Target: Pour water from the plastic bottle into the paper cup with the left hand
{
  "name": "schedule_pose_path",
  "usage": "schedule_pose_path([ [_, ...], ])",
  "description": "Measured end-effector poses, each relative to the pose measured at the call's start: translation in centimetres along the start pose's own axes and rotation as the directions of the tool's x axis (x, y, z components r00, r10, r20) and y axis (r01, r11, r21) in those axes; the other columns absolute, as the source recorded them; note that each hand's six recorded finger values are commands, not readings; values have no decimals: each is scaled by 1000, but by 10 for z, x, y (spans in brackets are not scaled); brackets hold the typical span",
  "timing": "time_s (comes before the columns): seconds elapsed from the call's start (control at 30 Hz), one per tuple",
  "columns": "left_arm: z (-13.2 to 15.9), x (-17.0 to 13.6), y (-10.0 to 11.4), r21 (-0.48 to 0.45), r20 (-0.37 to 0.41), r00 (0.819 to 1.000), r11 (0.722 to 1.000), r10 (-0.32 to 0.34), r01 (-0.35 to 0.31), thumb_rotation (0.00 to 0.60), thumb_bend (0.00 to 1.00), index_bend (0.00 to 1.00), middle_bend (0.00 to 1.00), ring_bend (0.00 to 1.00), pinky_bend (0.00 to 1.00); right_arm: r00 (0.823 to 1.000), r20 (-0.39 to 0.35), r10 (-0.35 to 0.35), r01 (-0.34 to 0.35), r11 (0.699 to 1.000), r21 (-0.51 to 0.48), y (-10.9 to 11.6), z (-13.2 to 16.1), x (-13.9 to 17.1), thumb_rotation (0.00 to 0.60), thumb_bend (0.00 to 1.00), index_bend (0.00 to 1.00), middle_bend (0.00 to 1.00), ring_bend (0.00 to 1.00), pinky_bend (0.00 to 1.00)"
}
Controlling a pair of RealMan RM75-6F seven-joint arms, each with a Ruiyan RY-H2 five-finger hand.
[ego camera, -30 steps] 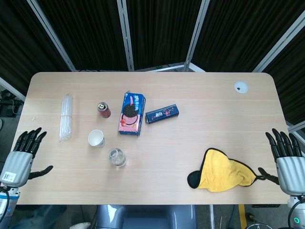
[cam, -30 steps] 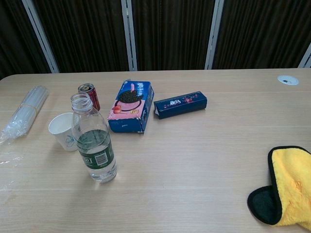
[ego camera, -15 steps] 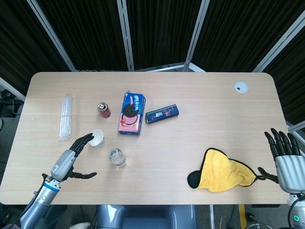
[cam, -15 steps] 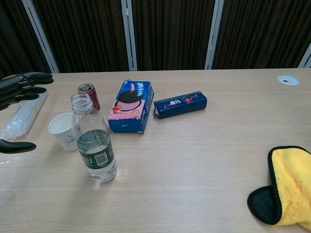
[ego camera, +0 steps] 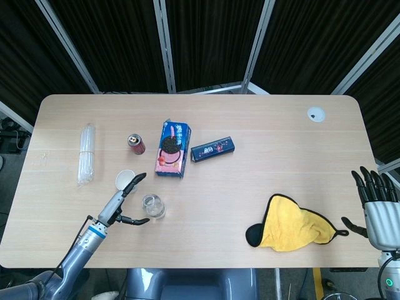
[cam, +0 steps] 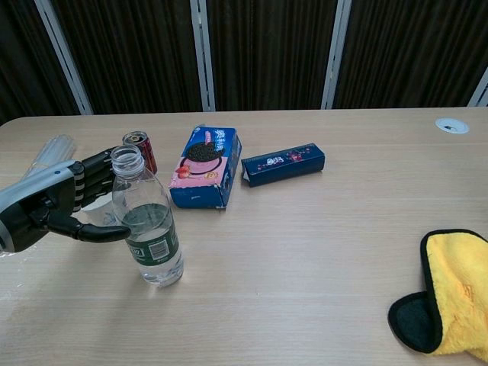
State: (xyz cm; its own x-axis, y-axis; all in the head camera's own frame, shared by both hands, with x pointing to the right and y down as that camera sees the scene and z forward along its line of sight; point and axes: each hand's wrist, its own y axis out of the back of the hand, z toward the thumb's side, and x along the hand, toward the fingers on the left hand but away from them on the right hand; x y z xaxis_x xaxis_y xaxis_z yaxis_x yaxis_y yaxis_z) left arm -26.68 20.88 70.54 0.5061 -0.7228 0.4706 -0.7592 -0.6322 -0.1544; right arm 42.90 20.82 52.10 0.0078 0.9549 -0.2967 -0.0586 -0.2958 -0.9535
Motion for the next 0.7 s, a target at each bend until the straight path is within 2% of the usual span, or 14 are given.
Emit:
schedule_pose_path([
  [0.37, -15, 21, -28, -31, -25, 998, 998, -56, 55, 600, 0, 1, 0, 0, 0, 1000, 22, 15, -16, 1000, 12, -6, -4, -5, 600, 0, 0, 0, 0, 0],
  [0.5, -18, 27, -38, -44, -25, 997, 997, -67, 65, 600, 0, 38, 2, 0, 12, 999, 31, 16, -16, 1000, 11, -6, -7, -7, 600, 0, 0, 0, 0, 0],
  [0.57, -19, 29, -40, -51, -25, 997, 997, -67, 66, 600, 0, 119, 53, 14, 63, 999, 34, 15, -16, 1000, 11, -6, -8, -7, 600, 0, 0, 0, 0, 0],
  [0.63, -19, 31, -43, -65, -24, 997, 996, -68, 66, 600, 11, 242, 165, 73, 133, 999, 38, 16, -17, 1000, 9, -6, -9, -8, 600, 0, 0, 0, 0, 0],
  [0.7, -20, 33, -46, -76, -23, 998, 995, -66, 64, 600, 105, 410, 326, 187, 212, 999, 41, 17, -18, 1000, 9, -6, -11, -8, 600, 0, 0, 0, 0, 0],
])
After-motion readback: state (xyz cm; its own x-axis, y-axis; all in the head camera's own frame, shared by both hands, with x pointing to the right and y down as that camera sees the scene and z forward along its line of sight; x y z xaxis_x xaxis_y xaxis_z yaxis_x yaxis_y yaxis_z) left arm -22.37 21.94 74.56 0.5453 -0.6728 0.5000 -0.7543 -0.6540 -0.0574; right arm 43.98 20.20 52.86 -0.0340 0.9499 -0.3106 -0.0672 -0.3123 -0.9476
